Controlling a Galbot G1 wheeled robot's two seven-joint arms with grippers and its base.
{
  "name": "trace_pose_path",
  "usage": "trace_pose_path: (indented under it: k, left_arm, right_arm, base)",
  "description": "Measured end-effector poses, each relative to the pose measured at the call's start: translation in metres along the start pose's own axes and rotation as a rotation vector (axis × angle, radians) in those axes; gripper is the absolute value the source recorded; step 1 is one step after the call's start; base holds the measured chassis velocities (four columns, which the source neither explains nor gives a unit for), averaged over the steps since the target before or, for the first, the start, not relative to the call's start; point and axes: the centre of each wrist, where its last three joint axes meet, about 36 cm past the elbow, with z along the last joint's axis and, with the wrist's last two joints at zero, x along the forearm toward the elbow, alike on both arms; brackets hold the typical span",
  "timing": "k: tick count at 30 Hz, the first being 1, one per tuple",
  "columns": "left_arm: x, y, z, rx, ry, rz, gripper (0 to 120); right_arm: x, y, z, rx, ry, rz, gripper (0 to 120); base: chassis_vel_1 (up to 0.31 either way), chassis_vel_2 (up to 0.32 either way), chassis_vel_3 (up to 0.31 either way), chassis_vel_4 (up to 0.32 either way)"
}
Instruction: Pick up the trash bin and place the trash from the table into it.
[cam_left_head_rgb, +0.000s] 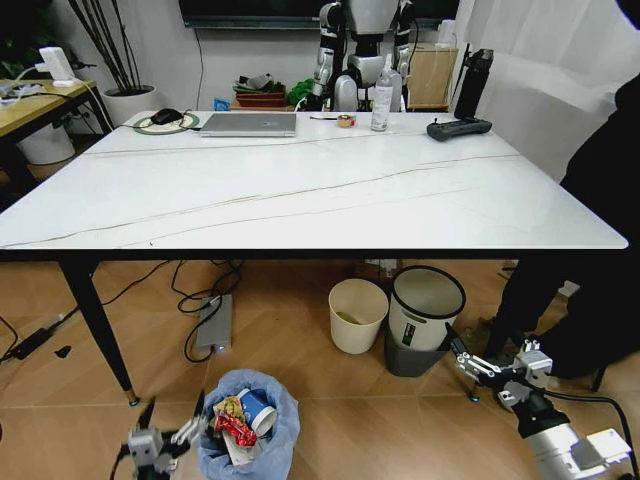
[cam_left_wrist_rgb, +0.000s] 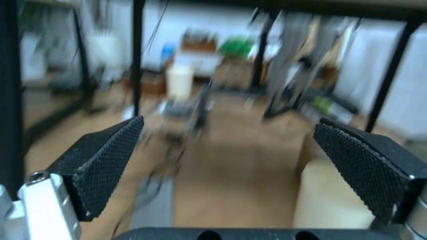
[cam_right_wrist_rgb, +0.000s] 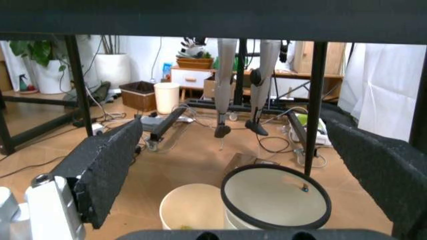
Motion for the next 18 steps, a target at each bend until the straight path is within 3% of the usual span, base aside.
trace_pose_path:
  k: [18]
  left_arm:
    - [-0.0015, -0.0028, -0.0038, 0.005, 0.001, 0.003, 100]
  right_arm:
    - [0.0, 0.0, 0.0, 0.0, 0.0, 0.0, 100]
  base:
    - [0.0, 0.0, 0.0, 0.0]
